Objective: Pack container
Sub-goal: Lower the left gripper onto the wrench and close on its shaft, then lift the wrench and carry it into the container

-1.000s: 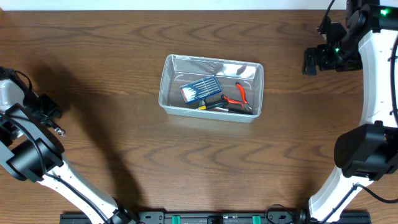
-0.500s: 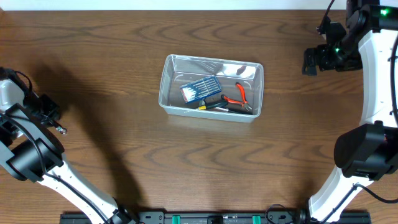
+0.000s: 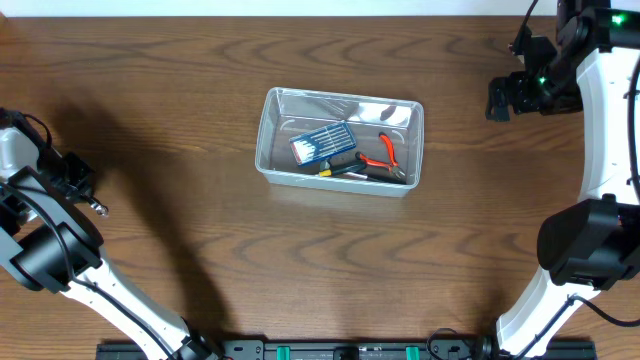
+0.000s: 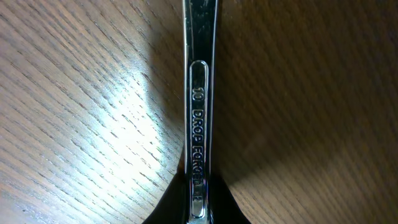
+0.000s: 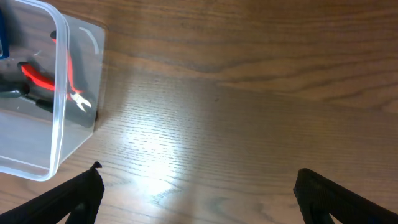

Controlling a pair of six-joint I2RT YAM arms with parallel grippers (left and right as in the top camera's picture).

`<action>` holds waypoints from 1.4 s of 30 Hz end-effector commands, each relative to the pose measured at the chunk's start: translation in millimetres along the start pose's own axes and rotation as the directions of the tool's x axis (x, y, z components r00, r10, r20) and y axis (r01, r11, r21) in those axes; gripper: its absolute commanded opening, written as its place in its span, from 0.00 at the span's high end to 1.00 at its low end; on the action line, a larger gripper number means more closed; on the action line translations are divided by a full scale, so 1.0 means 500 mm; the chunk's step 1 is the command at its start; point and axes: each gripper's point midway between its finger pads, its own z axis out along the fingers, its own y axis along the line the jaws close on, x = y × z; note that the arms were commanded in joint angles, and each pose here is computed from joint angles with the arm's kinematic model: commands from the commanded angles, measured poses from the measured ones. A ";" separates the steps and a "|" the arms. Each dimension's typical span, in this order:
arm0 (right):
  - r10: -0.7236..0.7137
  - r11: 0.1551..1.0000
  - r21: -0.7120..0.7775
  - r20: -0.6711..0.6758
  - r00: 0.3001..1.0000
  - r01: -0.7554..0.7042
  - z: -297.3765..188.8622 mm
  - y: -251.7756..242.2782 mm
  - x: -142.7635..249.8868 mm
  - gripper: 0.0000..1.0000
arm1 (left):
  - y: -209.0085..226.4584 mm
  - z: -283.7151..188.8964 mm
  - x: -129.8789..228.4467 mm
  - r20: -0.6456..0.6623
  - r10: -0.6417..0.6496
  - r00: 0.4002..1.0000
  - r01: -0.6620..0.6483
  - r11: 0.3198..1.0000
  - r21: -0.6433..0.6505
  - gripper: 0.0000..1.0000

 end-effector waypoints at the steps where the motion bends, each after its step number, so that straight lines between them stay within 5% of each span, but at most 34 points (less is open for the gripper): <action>1: -0.011 1.000 -0.003 -0.001 1.000 0.011 0.001 -0.005 0.001 0.01 | 0.002 0.054 0.051 -0.108 -0.018 0.994 0.018 1.000 -0.001 0.94; 11: -0.025 1.000 -0.003 -0.001 1.000 0.025 0.001 -0.006 0.001 0.01 | -0.072 -0.028 0.050 -0.083 0.069 0.994 -0.067 0.997 0.028 0.94; 16: -0.019 1.000 0.001 0.016 1.000 0.019 0.001 -0.007 -0.008 0.01 | -0.199 -0.170 0.082 0.031 0.312 0.950 -0.313 0.947 0.075 0.94; 19: 0.029 1.000 0.008 0.052 0.998 -0.029 0.001 -0.012 -0.026 0.01 | -0.289 -0.268 0.128 0.151 0.480 0.864 -0.494 0.866 0.073 0.94; 22: 0.073 0.997 0.013 0.100 0.992 -0.074 -0.001 -0.017 -0.049 0.01 | -0.389 -0.368 0.205 0.290 0.660 0.693 -0.699 0.714 0.045 0.94; 27: 0.101 0.995 0.006 0.157 0.982 -0.103 0.001 -0.021 -0.080 0.01 | -0.535 -0.485 0.374 0.452 0.863 0.227 -0.951 0.296 -0.087 0.94; 31: 0.103 0.995 -0.008 0.144 0.984 -0.103 0.018 -0.019 -0.083 0.01 | -0.633 -0.510 0.511 0.479 0.863 -0.158 -0.977 -0.065 -0.205 0.94; 33: 0.105 0.994 -0.018 0.127 0.986 -0.103 0.031 -0.018 -0.082 0.01 | -0.672 -0.500 0.572 0.466 0.832 -0.301 -0.948 -0.207 -0.241 0.94; 36: 0.108 0.994 -0.023 0.103 0.989 -0.106 0.052 -0.019 -0.081 0.01 | -0.710 -0.460 0.654 0.412 0.777 -0.476 -0.879 -0.399 -0.262 0.95; 42: 0.109 0.994 -0.025 0.090 0.990 -0.107 0.064 -0.020 -0.081 0.01 | -0.730 -0.343 0.728 0.286 0.739 -0.610 -0.792 -0.581 -0.190 0.94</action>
